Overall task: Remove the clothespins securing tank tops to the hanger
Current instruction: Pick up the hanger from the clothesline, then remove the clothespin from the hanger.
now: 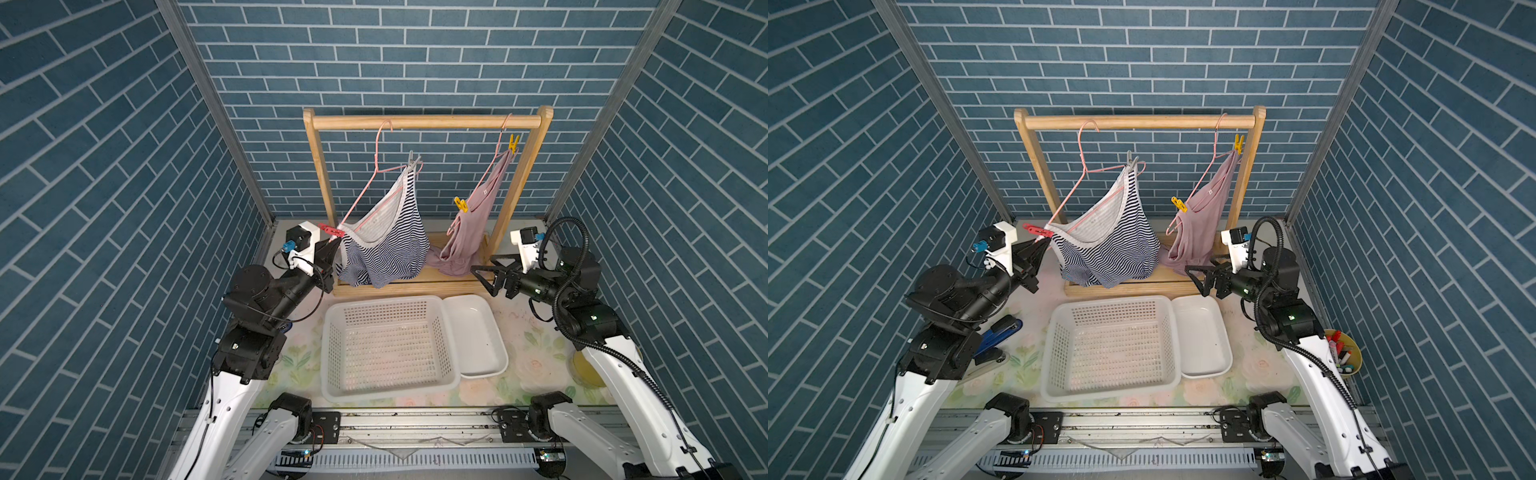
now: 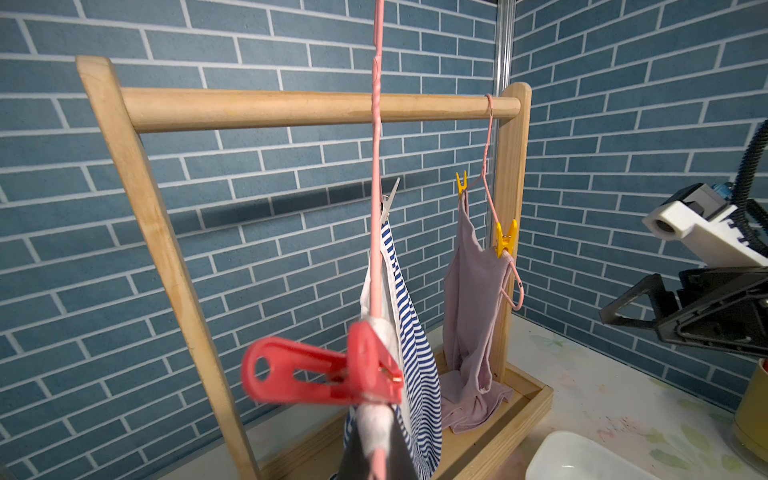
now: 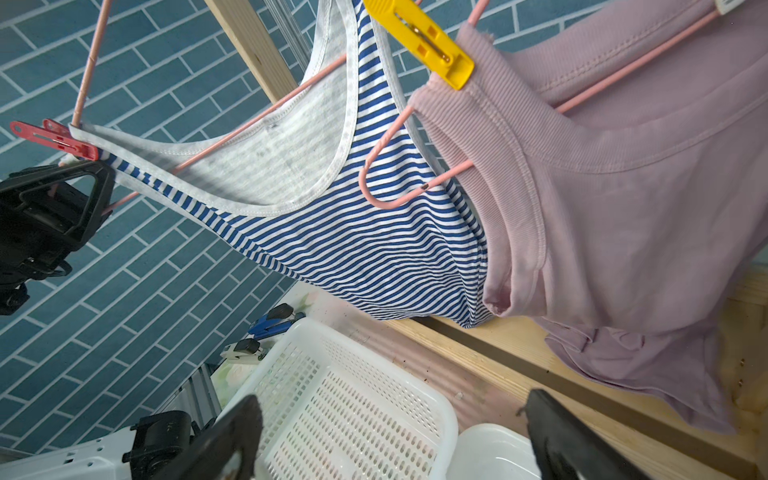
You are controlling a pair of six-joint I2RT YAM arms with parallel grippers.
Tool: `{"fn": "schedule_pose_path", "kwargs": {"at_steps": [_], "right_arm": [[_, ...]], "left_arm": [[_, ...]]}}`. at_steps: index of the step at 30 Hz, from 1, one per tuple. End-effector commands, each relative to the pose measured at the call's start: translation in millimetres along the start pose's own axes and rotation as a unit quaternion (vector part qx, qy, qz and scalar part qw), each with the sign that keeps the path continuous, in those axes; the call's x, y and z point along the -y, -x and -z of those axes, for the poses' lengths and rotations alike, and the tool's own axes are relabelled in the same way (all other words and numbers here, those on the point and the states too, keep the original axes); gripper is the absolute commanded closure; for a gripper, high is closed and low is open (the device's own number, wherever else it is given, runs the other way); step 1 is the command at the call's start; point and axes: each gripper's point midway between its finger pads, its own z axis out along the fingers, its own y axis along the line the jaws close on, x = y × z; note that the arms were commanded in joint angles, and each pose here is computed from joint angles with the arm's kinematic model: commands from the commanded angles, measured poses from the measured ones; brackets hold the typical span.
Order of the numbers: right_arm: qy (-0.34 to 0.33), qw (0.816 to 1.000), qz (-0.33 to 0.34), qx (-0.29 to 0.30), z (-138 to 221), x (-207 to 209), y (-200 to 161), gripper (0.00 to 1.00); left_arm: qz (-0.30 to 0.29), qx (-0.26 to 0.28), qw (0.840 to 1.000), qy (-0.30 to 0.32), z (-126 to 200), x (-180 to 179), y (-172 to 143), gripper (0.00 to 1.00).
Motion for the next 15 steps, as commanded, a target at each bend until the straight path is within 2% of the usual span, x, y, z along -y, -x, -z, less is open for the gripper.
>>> {"fn": "schedule_pose_path", "kwargs": {"at_steps": [1,15], "right_arm": [[0.016,1.000,0.002,0.004,-4.0,-4.7,1.3,0.01],[0.023,1.000,0.002,0.007,-3.2,-12.6,-3.9,0.01]], "left_arm": [[-0.015,0.033,0.999,0.006,17.1,3.2,21.9,1.00],[-0.013,0.096,0.995,0.007,45.3,7.7,98.1,1.00]]}}
